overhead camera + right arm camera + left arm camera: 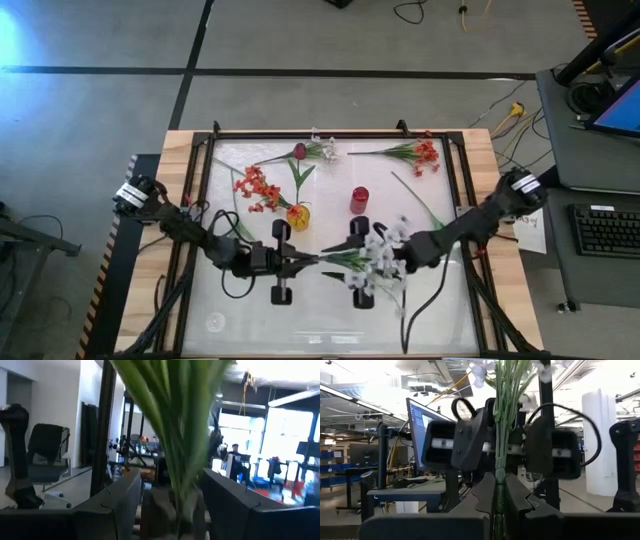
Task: Sort flowers into vase by color
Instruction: Put the left white flowers into the red flower vase
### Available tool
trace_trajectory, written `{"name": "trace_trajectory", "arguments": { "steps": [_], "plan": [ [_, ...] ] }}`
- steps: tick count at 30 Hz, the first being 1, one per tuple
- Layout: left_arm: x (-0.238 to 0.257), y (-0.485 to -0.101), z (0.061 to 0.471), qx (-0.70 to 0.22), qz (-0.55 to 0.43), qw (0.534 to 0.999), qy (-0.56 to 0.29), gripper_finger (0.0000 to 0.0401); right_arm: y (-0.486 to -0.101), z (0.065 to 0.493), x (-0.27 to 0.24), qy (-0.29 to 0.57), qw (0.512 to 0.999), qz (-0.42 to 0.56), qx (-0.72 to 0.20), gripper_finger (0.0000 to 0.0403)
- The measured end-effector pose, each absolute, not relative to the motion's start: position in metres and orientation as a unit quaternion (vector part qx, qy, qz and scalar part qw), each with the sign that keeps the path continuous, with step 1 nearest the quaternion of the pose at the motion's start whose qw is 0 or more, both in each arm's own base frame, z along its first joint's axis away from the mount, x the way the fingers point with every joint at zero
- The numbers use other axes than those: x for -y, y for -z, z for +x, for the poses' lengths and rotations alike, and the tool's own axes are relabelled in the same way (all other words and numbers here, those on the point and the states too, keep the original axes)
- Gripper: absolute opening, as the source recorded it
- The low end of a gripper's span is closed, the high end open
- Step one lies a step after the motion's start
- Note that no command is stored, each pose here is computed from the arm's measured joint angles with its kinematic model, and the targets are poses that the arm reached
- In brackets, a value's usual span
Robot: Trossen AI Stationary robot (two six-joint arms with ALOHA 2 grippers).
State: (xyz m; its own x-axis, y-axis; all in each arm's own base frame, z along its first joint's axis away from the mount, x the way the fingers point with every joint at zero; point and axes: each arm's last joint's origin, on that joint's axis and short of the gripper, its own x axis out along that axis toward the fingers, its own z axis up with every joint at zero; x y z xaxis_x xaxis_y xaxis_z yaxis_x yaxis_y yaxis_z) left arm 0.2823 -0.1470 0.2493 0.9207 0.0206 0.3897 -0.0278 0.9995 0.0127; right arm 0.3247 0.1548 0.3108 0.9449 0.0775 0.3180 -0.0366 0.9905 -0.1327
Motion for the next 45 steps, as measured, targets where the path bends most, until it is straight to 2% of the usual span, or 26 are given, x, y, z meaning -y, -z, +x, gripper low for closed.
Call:
{"name": "trace_trajectory", "arguments": {
  "steps": [4,7,10,12,17,23,27,33,38,45],
  "plan": [
    [0.146,-0.249,0.282,0.195,0.007,0.981,-0.025,0.0000,-0.316,0.332,-0.154,-0.023,0.983,-0.068,0.171,0.0176],
    [0.146,-0.248,0.282,0.194,0.007,0.981,-0.025,0.0000,-0.317,0.332,-0.154,-0.022,0.982,-0.073,0.172,0.0120],
    [0.146,-0.248,0.282,0.193,-0.001,0.981,-0.027,0.0000,-0.318,0.331,-0.153,-0.019,0.982,-0.073,0.172,0.0047],
    [0.146,-0.248,0.282,0.191,-0.003,0.981,-0.028,0.0003,-0.318,0.331,-0.153,-0.019,0.983,-0.075,0.166,0.0022],
    [0.146,-0.246,0.283,0.172,-0.021,0.984,-0.028,0.0047,-0.323,0.329,-0.152,-0.012,0.990,-0.072,0.121,0.0022],
    [0.147,-0.244,0.284,0.090,-0.024,0.995,-0.018,0.0130,-0.352,0.305,-0.128,0.027,0.998,-0.051,-0.002,0.0022],
    [0.147,-0.247,0.284,0.028,-0.026,0.999,-0.013,0.0164,-0.368,0.286,-0.096,0.069,0.993,-0.007,-0.099,0.0022],
    [0.146,-0.266,0.281,-0.070,-0.026,0.997,-0.016,0.0172,-0.371,0.269,-0.038,0.158,0.977,-0.002,-0.144,0.0022],
    [0.144,-0.290,0.277,-0.133,-0.020,0.991,-0.024,0.0163,-0.353,0.263,0.006,0.223,0.960,0.008,-0.167,0.0022],
    [0.143,-0.307,0.268,-0.130,-0.017,0.991,-0.025,0.0154,-0.321,0.260,0.033,0.234,0.952,0.042,-0.192,0.0022]
  ]
}}
